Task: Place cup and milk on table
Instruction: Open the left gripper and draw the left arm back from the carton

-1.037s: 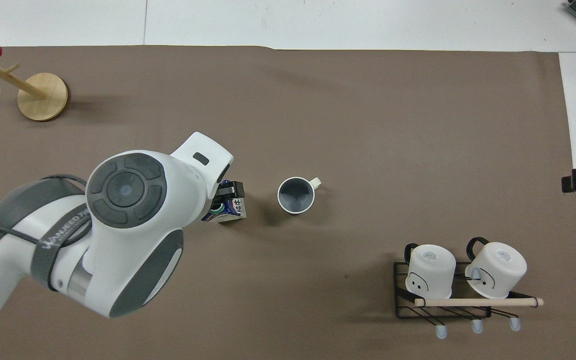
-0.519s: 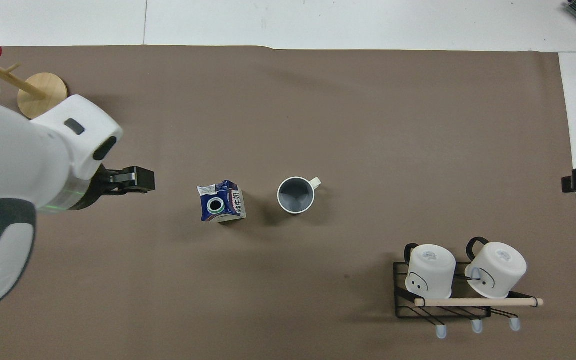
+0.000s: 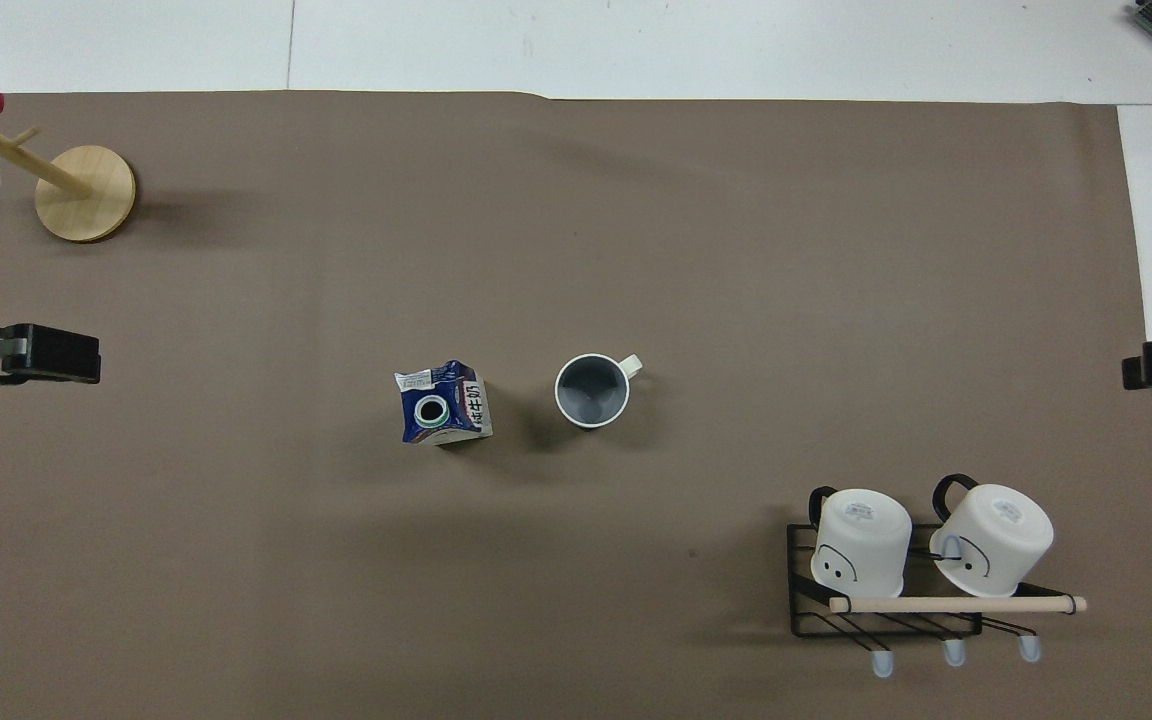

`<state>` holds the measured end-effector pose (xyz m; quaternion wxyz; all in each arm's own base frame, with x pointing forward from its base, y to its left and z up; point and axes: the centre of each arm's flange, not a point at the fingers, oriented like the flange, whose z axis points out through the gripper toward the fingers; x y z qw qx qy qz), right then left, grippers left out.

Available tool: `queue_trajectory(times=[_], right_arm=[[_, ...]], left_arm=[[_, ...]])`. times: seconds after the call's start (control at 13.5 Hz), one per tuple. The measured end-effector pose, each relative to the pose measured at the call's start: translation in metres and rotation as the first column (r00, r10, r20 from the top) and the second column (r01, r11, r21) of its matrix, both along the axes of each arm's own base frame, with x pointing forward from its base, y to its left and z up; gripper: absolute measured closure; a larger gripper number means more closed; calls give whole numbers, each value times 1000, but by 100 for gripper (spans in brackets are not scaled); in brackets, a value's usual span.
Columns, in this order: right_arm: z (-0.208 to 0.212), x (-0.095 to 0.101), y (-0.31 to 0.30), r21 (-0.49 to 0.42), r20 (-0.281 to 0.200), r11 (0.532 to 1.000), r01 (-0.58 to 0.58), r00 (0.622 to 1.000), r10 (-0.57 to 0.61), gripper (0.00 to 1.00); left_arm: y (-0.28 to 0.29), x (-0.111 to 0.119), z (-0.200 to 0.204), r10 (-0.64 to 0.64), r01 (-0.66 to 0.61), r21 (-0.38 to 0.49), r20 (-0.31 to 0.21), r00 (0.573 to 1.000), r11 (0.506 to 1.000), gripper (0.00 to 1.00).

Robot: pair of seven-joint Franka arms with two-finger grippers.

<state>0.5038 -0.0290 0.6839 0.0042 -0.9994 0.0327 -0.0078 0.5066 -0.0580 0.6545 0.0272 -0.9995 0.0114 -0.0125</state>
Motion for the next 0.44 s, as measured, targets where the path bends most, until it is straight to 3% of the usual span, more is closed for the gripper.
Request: queue_trajectory(times=[0.44], right_arm=[[2,-1,3,0,2,1000,-6,1000,6,0]], left_arm=[[5,-1,-2,-36,35,-39,-25,999,999,0]])
